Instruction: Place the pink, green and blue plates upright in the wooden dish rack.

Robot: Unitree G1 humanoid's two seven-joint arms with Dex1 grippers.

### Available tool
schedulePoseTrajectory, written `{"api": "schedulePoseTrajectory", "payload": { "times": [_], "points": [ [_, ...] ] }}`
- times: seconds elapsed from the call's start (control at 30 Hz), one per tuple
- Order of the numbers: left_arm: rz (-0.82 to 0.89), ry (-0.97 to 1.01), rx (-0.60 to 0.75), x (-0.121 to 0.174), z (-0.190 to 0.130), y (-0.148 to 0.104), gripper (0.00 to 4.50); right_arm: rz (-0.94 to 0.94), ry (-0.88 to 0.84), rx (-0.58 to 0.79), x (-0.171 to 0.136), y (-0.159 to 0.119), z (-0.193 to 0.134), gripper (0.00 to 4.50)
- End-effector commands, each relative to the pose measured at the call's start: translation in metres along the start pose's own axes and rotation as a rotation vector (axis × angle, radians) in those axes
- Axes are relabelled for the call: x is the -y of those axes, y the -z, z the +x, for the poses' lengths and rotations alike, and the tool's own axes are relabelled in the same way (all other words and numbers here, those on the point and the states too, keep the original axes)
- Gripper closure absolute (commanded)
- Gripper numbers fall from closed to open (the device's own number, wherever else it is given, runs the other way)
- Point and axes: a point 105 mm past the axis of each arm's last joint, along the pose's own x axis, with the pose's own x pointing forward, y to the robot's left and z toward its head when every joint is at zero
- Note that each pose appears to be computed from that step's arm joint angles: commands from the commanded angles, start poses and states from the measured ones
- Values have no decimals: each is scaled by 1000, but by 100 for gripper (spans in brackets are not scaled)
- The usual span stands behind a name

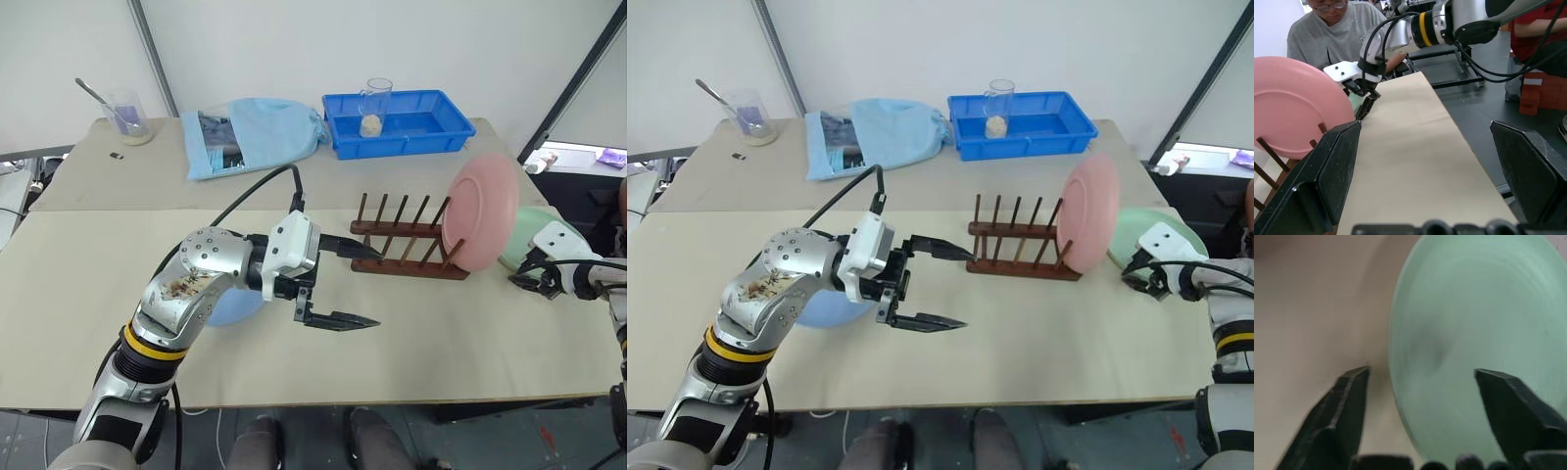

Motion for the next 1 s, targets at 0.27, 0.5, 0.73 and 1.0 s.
{"api": "schedulePoseTrajectory", "payload": {
  "times": [0.27, 0.5, 0.73, 1.0],
  "points": [
    [47, 3, 15, 1, 0, -8, 0, 24, 13, -1, 2, 5, 1, 447],
    [29, -85, -8, -10, -16, -5, 0, -11, 236, 92, 43, -15, -27, 447],
    [-22, -231, -78, -15, -48, 2, 0, -265, 492, 545, 74, -152, -111, 447],
    [-28, -258, -103, -17, -56, 5, 0, -8, 113, 1217, -2, -274, -183, 447]
  ]
}}
